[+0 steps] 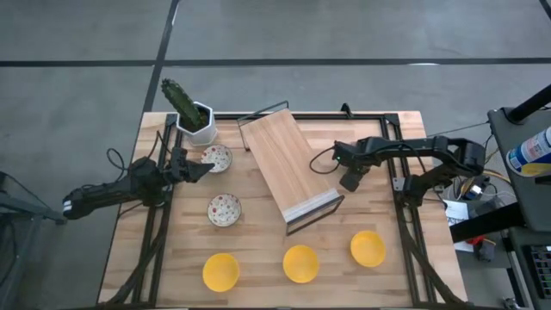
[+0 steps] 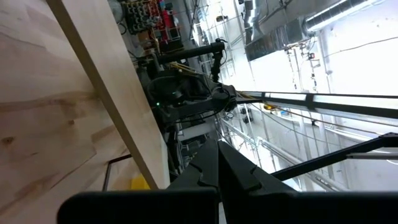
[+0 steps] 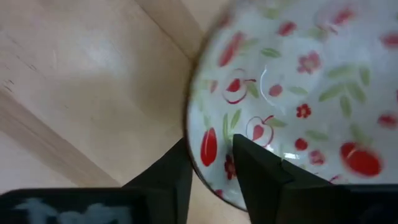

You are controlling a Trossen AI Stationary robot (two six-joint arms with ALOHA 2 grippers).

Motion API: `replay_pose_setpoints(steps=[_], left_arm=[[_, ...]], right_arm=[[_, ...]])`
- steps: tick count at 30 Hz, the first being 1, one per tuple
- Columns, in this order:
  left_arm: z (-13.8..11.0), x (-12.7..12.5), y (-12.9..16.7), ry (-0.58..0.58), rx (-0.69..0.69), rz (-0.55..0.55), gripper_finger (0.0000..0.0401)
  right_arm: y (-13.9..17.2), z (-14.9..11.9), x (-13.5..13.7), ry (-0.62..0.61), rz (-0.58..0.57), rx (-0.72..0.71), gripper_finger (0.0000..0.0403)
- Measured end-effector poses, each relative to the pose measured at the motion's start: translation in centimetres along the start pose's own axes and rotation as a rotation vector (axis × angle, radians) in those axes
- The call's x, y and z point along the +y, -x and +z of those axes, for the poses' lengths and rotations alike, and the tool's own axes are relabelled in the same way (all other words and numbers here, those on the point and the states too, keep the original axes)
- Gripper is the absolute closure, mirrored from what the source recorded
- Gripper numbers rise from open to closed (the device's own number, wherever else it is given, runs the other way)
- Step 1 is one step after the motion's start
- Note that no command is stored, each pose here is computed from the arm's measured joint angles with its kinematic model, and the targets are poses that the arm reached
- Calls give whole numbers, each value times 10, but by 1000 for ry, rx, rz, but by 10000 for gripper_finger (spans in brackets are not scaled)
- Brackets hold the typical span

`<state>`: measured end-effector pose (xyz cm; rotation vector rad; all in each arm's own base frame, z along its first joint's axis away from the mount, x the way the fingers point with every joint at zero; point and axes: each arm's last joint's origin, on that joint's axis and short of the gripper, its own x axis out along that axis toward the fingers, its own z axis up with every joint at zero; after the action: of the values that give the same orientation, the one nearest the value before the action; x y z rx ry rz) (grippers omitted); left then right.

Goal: Pick & Place Mini bowls
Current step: Put the top right white patterned bowl on the shelf

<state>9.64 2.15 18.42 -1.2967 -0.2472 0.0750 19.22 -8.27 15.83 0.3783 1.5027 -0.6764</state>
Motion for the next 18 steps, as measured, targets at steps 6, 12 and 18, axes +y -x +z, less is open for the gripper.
replay_pose_setpoints(steps=[6, 12, 18], left_arm=[[0, 0, 0, 0, 0, 0, 401], [0, 0, 0, 0, 0, 0, 401], [0, 0, 0, -1, 0, 0, 401]], right_arm=[[6, -1, -2, -6, -9, -21, 369], [19, 4, -3, -26, 21, -65, 389], [38, 11, -5, -31, 6, -84, 390]])
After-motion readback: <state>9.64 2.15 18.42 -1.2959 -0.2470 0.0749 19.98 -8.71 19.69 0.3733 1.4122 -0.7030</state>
